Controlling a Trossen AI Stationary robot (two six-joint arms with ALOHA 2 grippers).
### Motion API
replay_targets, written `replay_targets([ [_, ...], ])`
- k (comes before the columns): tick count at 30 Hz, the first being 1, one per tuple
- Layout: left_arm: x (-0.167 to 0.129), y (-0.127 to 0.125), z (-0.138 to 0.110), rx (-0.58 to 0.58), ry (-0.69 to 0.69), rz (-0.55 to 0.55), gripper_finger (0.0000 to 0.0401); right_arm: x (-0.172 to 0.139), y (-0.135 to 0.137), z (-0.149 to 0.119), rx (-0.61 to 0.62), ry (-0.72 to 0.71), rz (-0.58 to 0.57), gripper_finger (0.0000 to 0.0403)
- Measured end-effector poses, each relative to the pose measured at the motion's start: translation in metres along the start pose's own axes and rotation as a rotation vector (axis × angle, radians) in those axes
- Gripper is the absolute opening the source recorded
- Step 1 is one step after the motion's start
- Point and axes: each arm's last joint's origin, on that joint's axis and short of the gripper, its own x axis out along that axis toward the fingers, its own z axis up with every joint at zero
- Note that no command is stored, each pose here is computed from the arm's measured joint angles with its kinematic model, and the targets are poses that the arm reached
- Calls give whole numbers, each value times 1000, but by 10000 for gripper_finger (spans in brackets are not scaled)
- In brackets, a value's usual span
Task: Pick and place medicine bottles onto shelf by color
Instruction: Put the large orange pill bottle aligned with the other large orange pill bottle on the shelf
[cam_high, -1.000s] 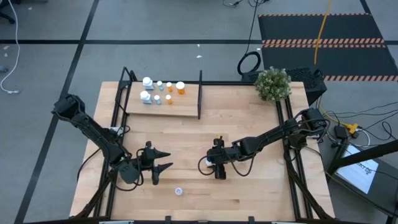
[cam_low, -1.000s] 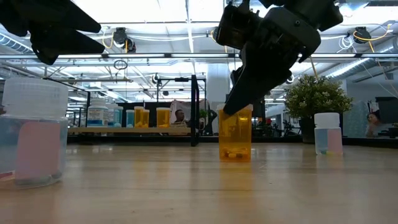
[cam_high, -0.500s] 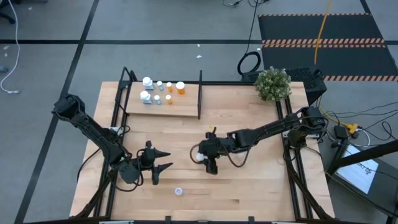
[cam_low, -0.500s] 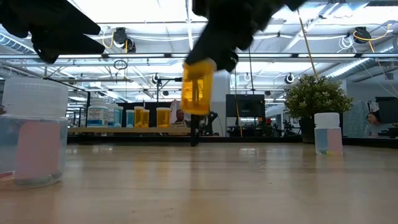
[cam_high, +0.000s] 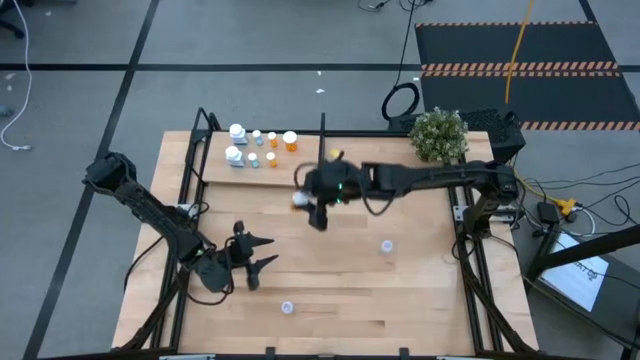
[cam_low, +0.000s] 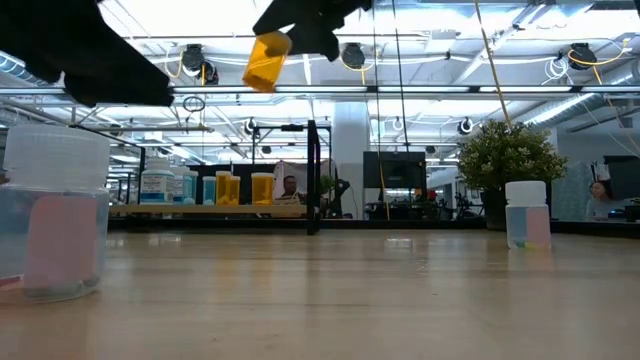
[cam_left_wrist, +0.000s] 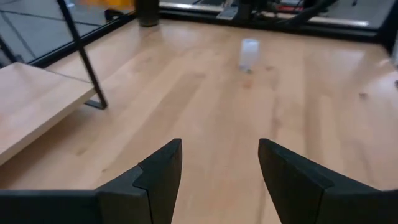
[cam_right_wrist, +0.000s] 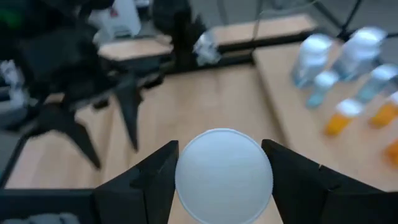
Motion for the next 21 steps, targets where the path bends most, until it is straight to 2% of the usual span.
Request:
replay_targets([
  [7,8,13,-8,-20,21,59,211,-11,-38,27,-27,-78,-79,214],
  [13,14,26,-20,-68,1,76,211,-16,-75,42,0,-142,-107,214],
  [21,18,31,-22,-38,7,81,211,8,-111,44,14,-120,-126,215],
])
